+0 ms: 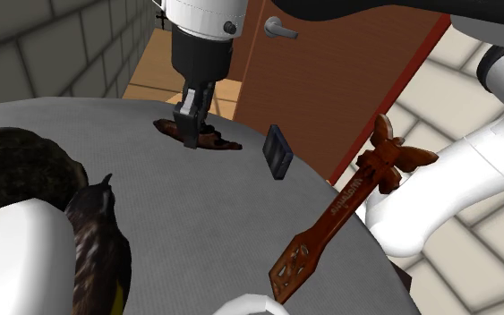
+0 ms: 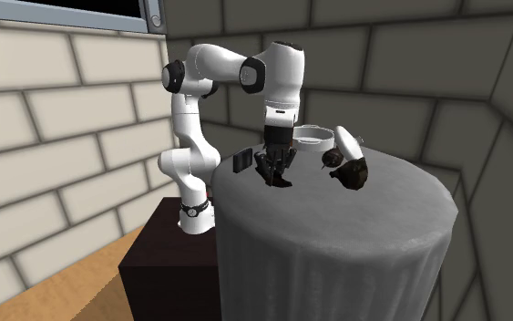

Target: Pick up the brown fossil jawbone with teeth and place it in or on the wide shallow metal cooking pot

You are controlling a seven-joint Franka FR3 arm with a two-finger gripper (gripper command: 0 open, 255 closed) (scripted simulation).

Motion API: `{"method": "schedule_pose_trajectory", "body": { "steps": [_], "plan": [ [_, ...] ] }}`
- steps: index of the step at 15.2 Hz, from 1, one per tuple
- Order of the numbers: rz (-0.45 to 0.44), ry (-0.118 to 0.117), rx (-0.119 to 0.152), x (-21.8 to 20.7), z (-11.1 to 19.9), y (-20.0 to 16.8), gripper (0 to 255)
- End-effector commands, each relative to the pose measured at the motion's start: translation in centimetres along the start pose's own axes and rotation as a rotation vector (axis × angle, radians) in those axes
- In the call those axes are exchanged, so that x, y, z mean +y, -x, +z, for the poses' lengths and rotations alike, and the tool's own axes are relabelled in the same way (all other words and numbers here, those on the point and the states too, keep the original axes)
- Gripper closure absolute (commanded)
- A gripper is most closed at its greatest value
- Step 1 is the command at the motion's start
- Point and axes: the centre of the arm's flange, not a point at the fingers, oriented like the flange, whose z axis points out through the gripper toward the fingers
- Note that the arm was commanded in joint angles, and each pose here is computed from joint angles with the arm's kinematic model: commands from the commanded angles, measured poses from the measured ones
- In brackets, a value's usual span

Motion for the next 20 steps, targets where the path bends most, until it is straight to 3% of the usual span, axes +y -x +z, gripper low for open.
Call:
{"method": "schedule_pose_trajectory", "body": {
  "steps": [1, 3, 20],
  "plan": [
    [0.000, 0.000, 0.000, 0.0, 0.0, 0.0, 255],
    [0.000, 0.000, 0.000, 0.0, 0.0, 0.0, 255],
    [0.000, 0.000, 0.000, 0.7, -8.9, 0.2, 255]
  ]
}}
